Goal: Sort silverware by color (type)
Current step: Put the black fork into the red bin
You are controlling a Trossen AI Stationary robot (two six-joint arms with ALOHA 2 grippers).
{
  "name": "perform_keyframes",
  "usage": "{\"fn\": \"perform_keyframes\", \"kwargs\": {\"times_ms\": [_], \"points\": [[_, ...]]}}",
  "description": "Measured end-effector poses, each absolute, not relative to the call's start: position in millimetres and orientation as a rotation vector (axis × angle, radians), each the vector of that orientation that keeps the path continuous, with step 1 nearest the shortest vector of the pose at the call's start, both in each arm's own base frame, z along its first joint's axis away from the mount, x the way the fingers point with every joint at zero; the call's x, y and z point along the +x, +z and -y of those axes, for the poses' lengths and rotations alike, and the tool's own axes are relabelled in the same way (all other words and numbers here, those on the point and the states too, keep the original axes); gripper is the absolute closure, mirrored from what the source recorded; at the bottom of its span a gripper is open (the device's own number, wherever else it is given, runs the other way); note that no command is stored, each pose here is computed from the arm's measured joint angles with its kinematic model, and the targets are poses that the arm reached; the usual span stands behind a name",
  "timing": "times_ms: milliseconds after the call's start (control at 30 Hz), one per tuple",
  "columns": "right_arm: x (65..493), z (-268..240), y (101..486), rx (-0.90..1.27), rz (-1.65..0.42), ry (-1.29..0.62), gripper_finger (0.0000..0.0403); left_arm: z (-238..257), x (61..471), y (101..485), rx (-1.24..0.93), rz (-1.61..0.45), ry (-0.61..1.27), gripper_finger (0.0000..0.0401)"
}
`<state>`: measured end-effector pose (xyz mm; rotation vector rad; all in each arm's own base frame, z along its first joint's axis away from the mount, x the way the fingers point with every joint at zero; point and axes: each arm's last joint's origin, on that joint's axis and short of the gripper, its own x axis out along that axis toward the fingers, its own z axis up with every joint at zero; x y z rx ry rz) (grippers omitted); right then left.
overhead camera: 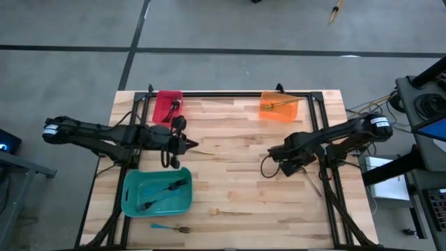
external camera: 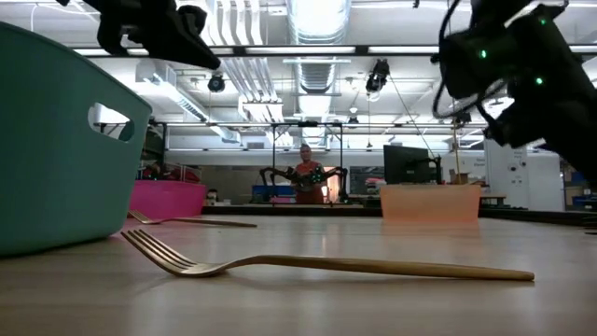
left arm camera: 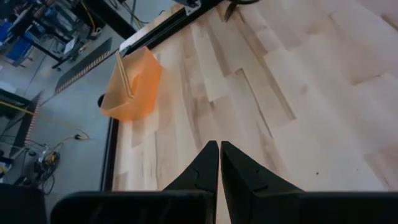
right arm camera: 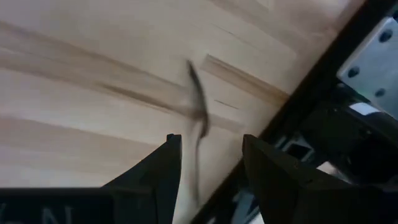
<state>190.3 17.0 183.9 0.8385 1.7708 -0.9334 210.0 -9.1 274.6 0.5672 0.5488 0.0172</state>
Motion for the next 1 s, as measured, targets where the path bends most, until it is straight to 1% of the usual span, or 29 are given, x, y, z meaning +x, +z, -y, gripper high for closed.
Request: {"fn": "perform_keyframes", "kwargs": {"times_ms": [200, 667, 933, 1000], "points": [[189.3, -17.0, 164.7, 0.766, -1.864, -0.916, 0.0242, 5.7, 210.8, 273.4, 0.562, -0.56, 0.031, 0.0401], [206.8, -18.0, 131.1, 0.679, -1.928, -0.823, 0.0242, 5.4, 210.8, 273.4, 0.552, -0.561, 0.035, 0.0401], [210.6, -18.3, 118.5, 0.634, -1.985, -0.784, 0.025, 5.4, 210.8, 273.4, 0.547, -0.56, 0.036, 0.0401], [211.3, -18.3, 118.1, 0.634, -1.983, -0.781, 0.0263, 5.4, 211.0, 273.5, 0.543, -0.558, 0.037, 0.0401]]}}
